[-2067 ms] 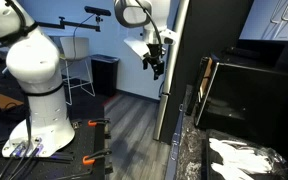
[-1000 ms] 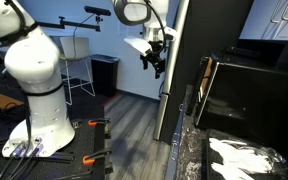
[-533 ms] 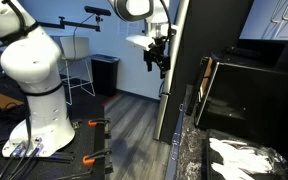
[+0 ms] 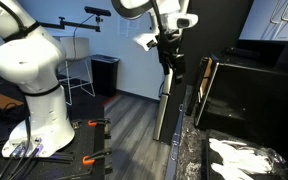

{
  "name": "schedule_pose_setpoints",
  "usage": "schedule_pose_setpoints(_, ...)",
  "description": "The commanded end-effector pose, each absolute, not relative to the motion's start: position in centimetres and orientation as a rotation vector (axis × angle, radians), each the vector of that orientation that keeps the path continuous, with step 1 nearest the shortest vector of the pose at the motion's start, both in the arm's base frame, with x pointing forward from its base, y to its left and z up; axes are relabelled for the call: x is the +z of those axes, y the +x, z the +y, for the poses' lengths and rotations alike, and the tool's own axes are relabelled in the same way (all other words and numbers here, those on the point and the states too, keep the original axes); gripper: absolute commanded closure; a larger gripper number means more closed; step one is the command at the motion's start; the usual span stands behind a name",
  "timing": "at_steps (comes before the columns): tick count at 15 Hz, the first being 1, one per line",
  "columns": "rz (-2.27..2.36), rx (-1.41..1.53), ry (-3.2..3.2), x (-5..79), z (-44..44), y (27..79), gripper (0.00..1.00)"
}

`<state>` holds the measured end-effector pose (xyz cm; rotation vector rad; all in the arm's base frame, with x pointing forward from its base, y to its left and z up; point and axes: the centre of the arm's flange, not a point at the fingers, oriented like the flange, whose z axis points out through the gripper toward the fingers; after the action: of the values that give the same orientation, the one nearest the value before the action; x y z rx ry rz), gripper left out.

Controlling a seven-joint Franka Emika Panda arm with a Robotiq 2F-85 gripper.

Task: Remove a knife from the black rack and put it on the counter

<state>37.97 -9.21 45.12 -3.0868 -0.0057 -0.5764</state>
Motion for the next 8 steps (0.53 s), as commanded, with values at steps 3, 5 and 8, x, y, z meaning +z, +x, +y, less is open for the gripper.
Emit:
schedule_pose_setpoints(3,0.291,-0.7,-3.059,45.5,-17.0,35.7,0.0)
schedule_pose_setpoints(5,0.338,-0.71,-3.041,45.7,-19.8,34.7,0.0)
schedule_pose_setpoints(8,0.325,-0.687,-3.036,45.4,-20.0,34.3,0.0)
